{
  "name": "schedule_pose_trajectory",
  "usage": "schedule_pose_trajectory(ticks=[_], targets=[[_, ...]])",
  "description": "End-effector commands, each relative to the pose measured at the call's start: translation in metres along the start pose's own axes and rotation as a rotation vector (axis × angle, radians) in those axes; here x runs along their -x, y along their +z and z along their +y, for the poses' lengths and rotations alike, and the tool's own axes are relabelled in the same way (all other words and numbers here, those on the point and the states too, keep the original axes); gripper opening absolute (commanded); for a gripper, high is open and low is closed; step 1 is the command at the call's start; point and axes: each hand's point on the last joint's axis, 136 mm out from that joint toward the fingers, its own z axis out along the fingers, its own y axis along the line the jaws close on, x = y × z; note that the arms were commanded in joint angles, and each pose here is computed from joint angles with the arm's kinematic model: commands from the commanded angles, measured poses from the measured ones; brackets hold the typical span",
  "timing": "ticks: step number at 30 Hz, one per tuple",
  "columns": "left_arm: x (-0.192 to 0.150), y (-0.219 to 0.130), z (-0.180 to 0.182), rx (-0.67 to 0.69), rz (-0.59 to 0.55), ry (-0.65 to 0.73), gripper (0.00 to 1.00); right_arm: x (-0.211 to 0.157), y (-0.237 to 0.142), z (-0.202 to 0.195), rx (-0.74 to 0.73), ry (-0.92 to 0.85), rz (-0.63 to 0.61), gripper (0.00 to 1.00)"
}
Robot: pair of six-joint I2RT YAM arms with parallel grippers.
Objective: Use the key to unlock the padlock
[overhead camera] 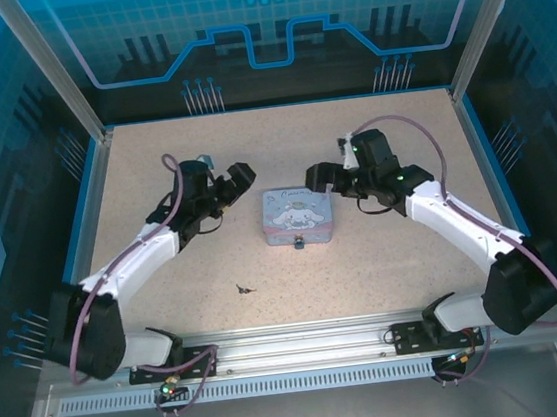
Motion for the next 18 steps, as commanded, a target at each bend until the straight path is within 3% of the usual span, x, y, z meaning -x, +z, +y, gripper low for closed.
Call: schedule_pose_trajectory(ticks=[1, 10, 18], targets=[[-0.002, -0.032, 0.031, 0.129, 0.000, 0.036, 0.99, -0.051, 0.000, 0.043, 0.095, -0.249, 0.190, 0.89], [0.014, -0.073, 0.075, 0.222, -0.017, -0.061, 0.99, -0.164, 0.042, 0.108, 0.168, -0.530, 0.460, 0.72], [0.042, -0.083, 0.113, 0.255, -0.045, -0.226, 0.99, -0.223, 0.086, 0.111, 0.037, -0.857, 0.615, 0.65]])
